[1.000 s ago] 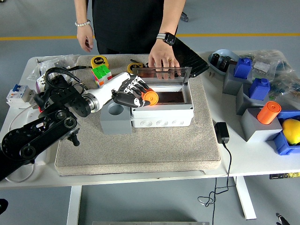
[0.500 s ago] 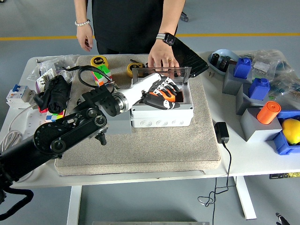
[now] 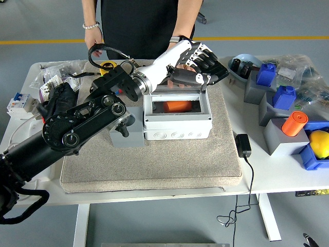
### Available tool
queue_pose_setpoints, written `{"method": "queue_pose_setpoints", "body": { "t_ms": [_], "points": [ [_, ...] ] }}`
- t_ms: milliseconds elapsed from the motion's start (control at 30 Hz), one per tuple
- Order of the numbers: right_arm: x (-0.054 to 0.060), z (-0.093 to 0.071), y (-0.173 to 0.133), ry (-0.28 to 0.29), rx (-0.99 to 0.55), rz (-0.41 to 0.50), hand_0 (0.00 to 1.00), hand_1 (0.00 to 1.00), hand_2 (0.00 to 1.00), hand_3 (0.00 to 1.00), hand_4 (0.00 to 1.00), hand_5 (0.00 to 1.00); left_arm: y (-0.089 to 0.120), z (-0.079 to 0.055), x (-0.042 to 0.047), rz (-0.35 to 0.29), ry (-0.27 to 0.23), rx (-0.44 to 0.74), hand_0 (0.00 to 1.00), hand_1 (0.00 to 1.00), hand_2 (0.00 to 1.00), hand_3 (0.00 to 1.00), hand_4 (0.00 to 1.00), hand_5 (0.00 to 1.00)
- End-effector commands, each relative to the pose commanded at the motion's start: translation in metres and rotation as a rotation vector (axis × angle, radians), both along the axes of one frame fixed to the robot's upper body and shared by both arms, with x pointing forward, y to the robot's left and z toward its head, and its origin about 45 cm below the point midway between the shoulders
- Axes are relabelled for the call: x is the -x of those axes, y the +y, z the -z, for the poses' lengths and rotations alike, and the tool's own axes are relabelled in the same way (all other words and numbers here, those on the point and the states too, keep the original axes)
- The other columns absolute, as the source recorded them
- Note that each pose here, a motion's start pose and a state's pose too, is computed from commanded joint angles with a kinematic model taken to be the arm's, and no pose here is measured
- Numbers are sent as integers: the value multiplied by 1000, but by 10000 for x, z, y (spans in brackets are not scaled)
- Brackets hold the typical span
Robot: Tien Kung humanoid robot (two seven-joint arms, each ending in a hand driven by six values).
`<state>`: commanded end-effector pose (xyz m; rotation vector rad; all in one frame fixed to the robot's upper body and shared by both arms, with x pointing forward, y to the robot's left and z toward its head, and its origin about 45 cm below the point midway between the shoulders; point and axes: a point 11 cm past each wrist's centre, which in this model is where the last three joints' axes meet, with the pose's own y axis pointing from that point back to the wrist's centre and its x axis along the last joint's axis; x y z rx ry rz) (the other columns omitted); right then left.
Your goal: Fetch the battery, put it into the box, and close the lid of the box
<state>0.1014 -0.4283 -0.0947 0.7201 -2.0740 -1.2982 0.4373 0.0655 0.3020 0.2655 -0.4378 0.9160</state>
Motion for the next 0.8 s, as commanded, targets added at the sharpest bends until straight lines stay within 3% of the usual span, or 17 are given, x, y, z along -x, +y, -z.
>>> {"method": "queue_pose_setpoints", "body": {
  "t_ms": [67,100,300,467,500,667,700,800],
  "points": [
    [1,1,1,0,-1,0,659,638,638,535,875,440,37,22,-63,-16,-21,-64,752,762,690,636,874,125],
    [2,1,1,0,0,0,660,638,638,535,875,440,53,38,-84,-22,-27,-93,873,852,813,772,919,351],
    [-2,-1,-1,0,1,-2,660,638,639,535,874,442,197,163,-208,-74,-72,-257,877,853,809,785,920,382],
    [0,0,-1,-2,0,4,660,638,639,535,874,442,259,214,-225,-87,-77,-342,877,853,809,785,920,382],
    [0,-1,-1,-2,0,3,660,638,639,535,874,442,261,215,-224,-87,-76,-351,847,814,782,747,921,388],
    [-9,-3,-1,-2,2,-1,660,638,639,535,874,442,290,235,-218,-84,-50,-453,847,814,782,747,921,388],
    [-10,-3,-1,-2,2,-1,659,638,638,534,873,444,297,244,-213,-82,-41,-472,736,732,721,675,922,392],
    [-5,-2,0,-3,2,1,659,638,638,534,873,444,315,261,-187,-71,-14,-506,736,732,721,675,922,392]
  ]
}}
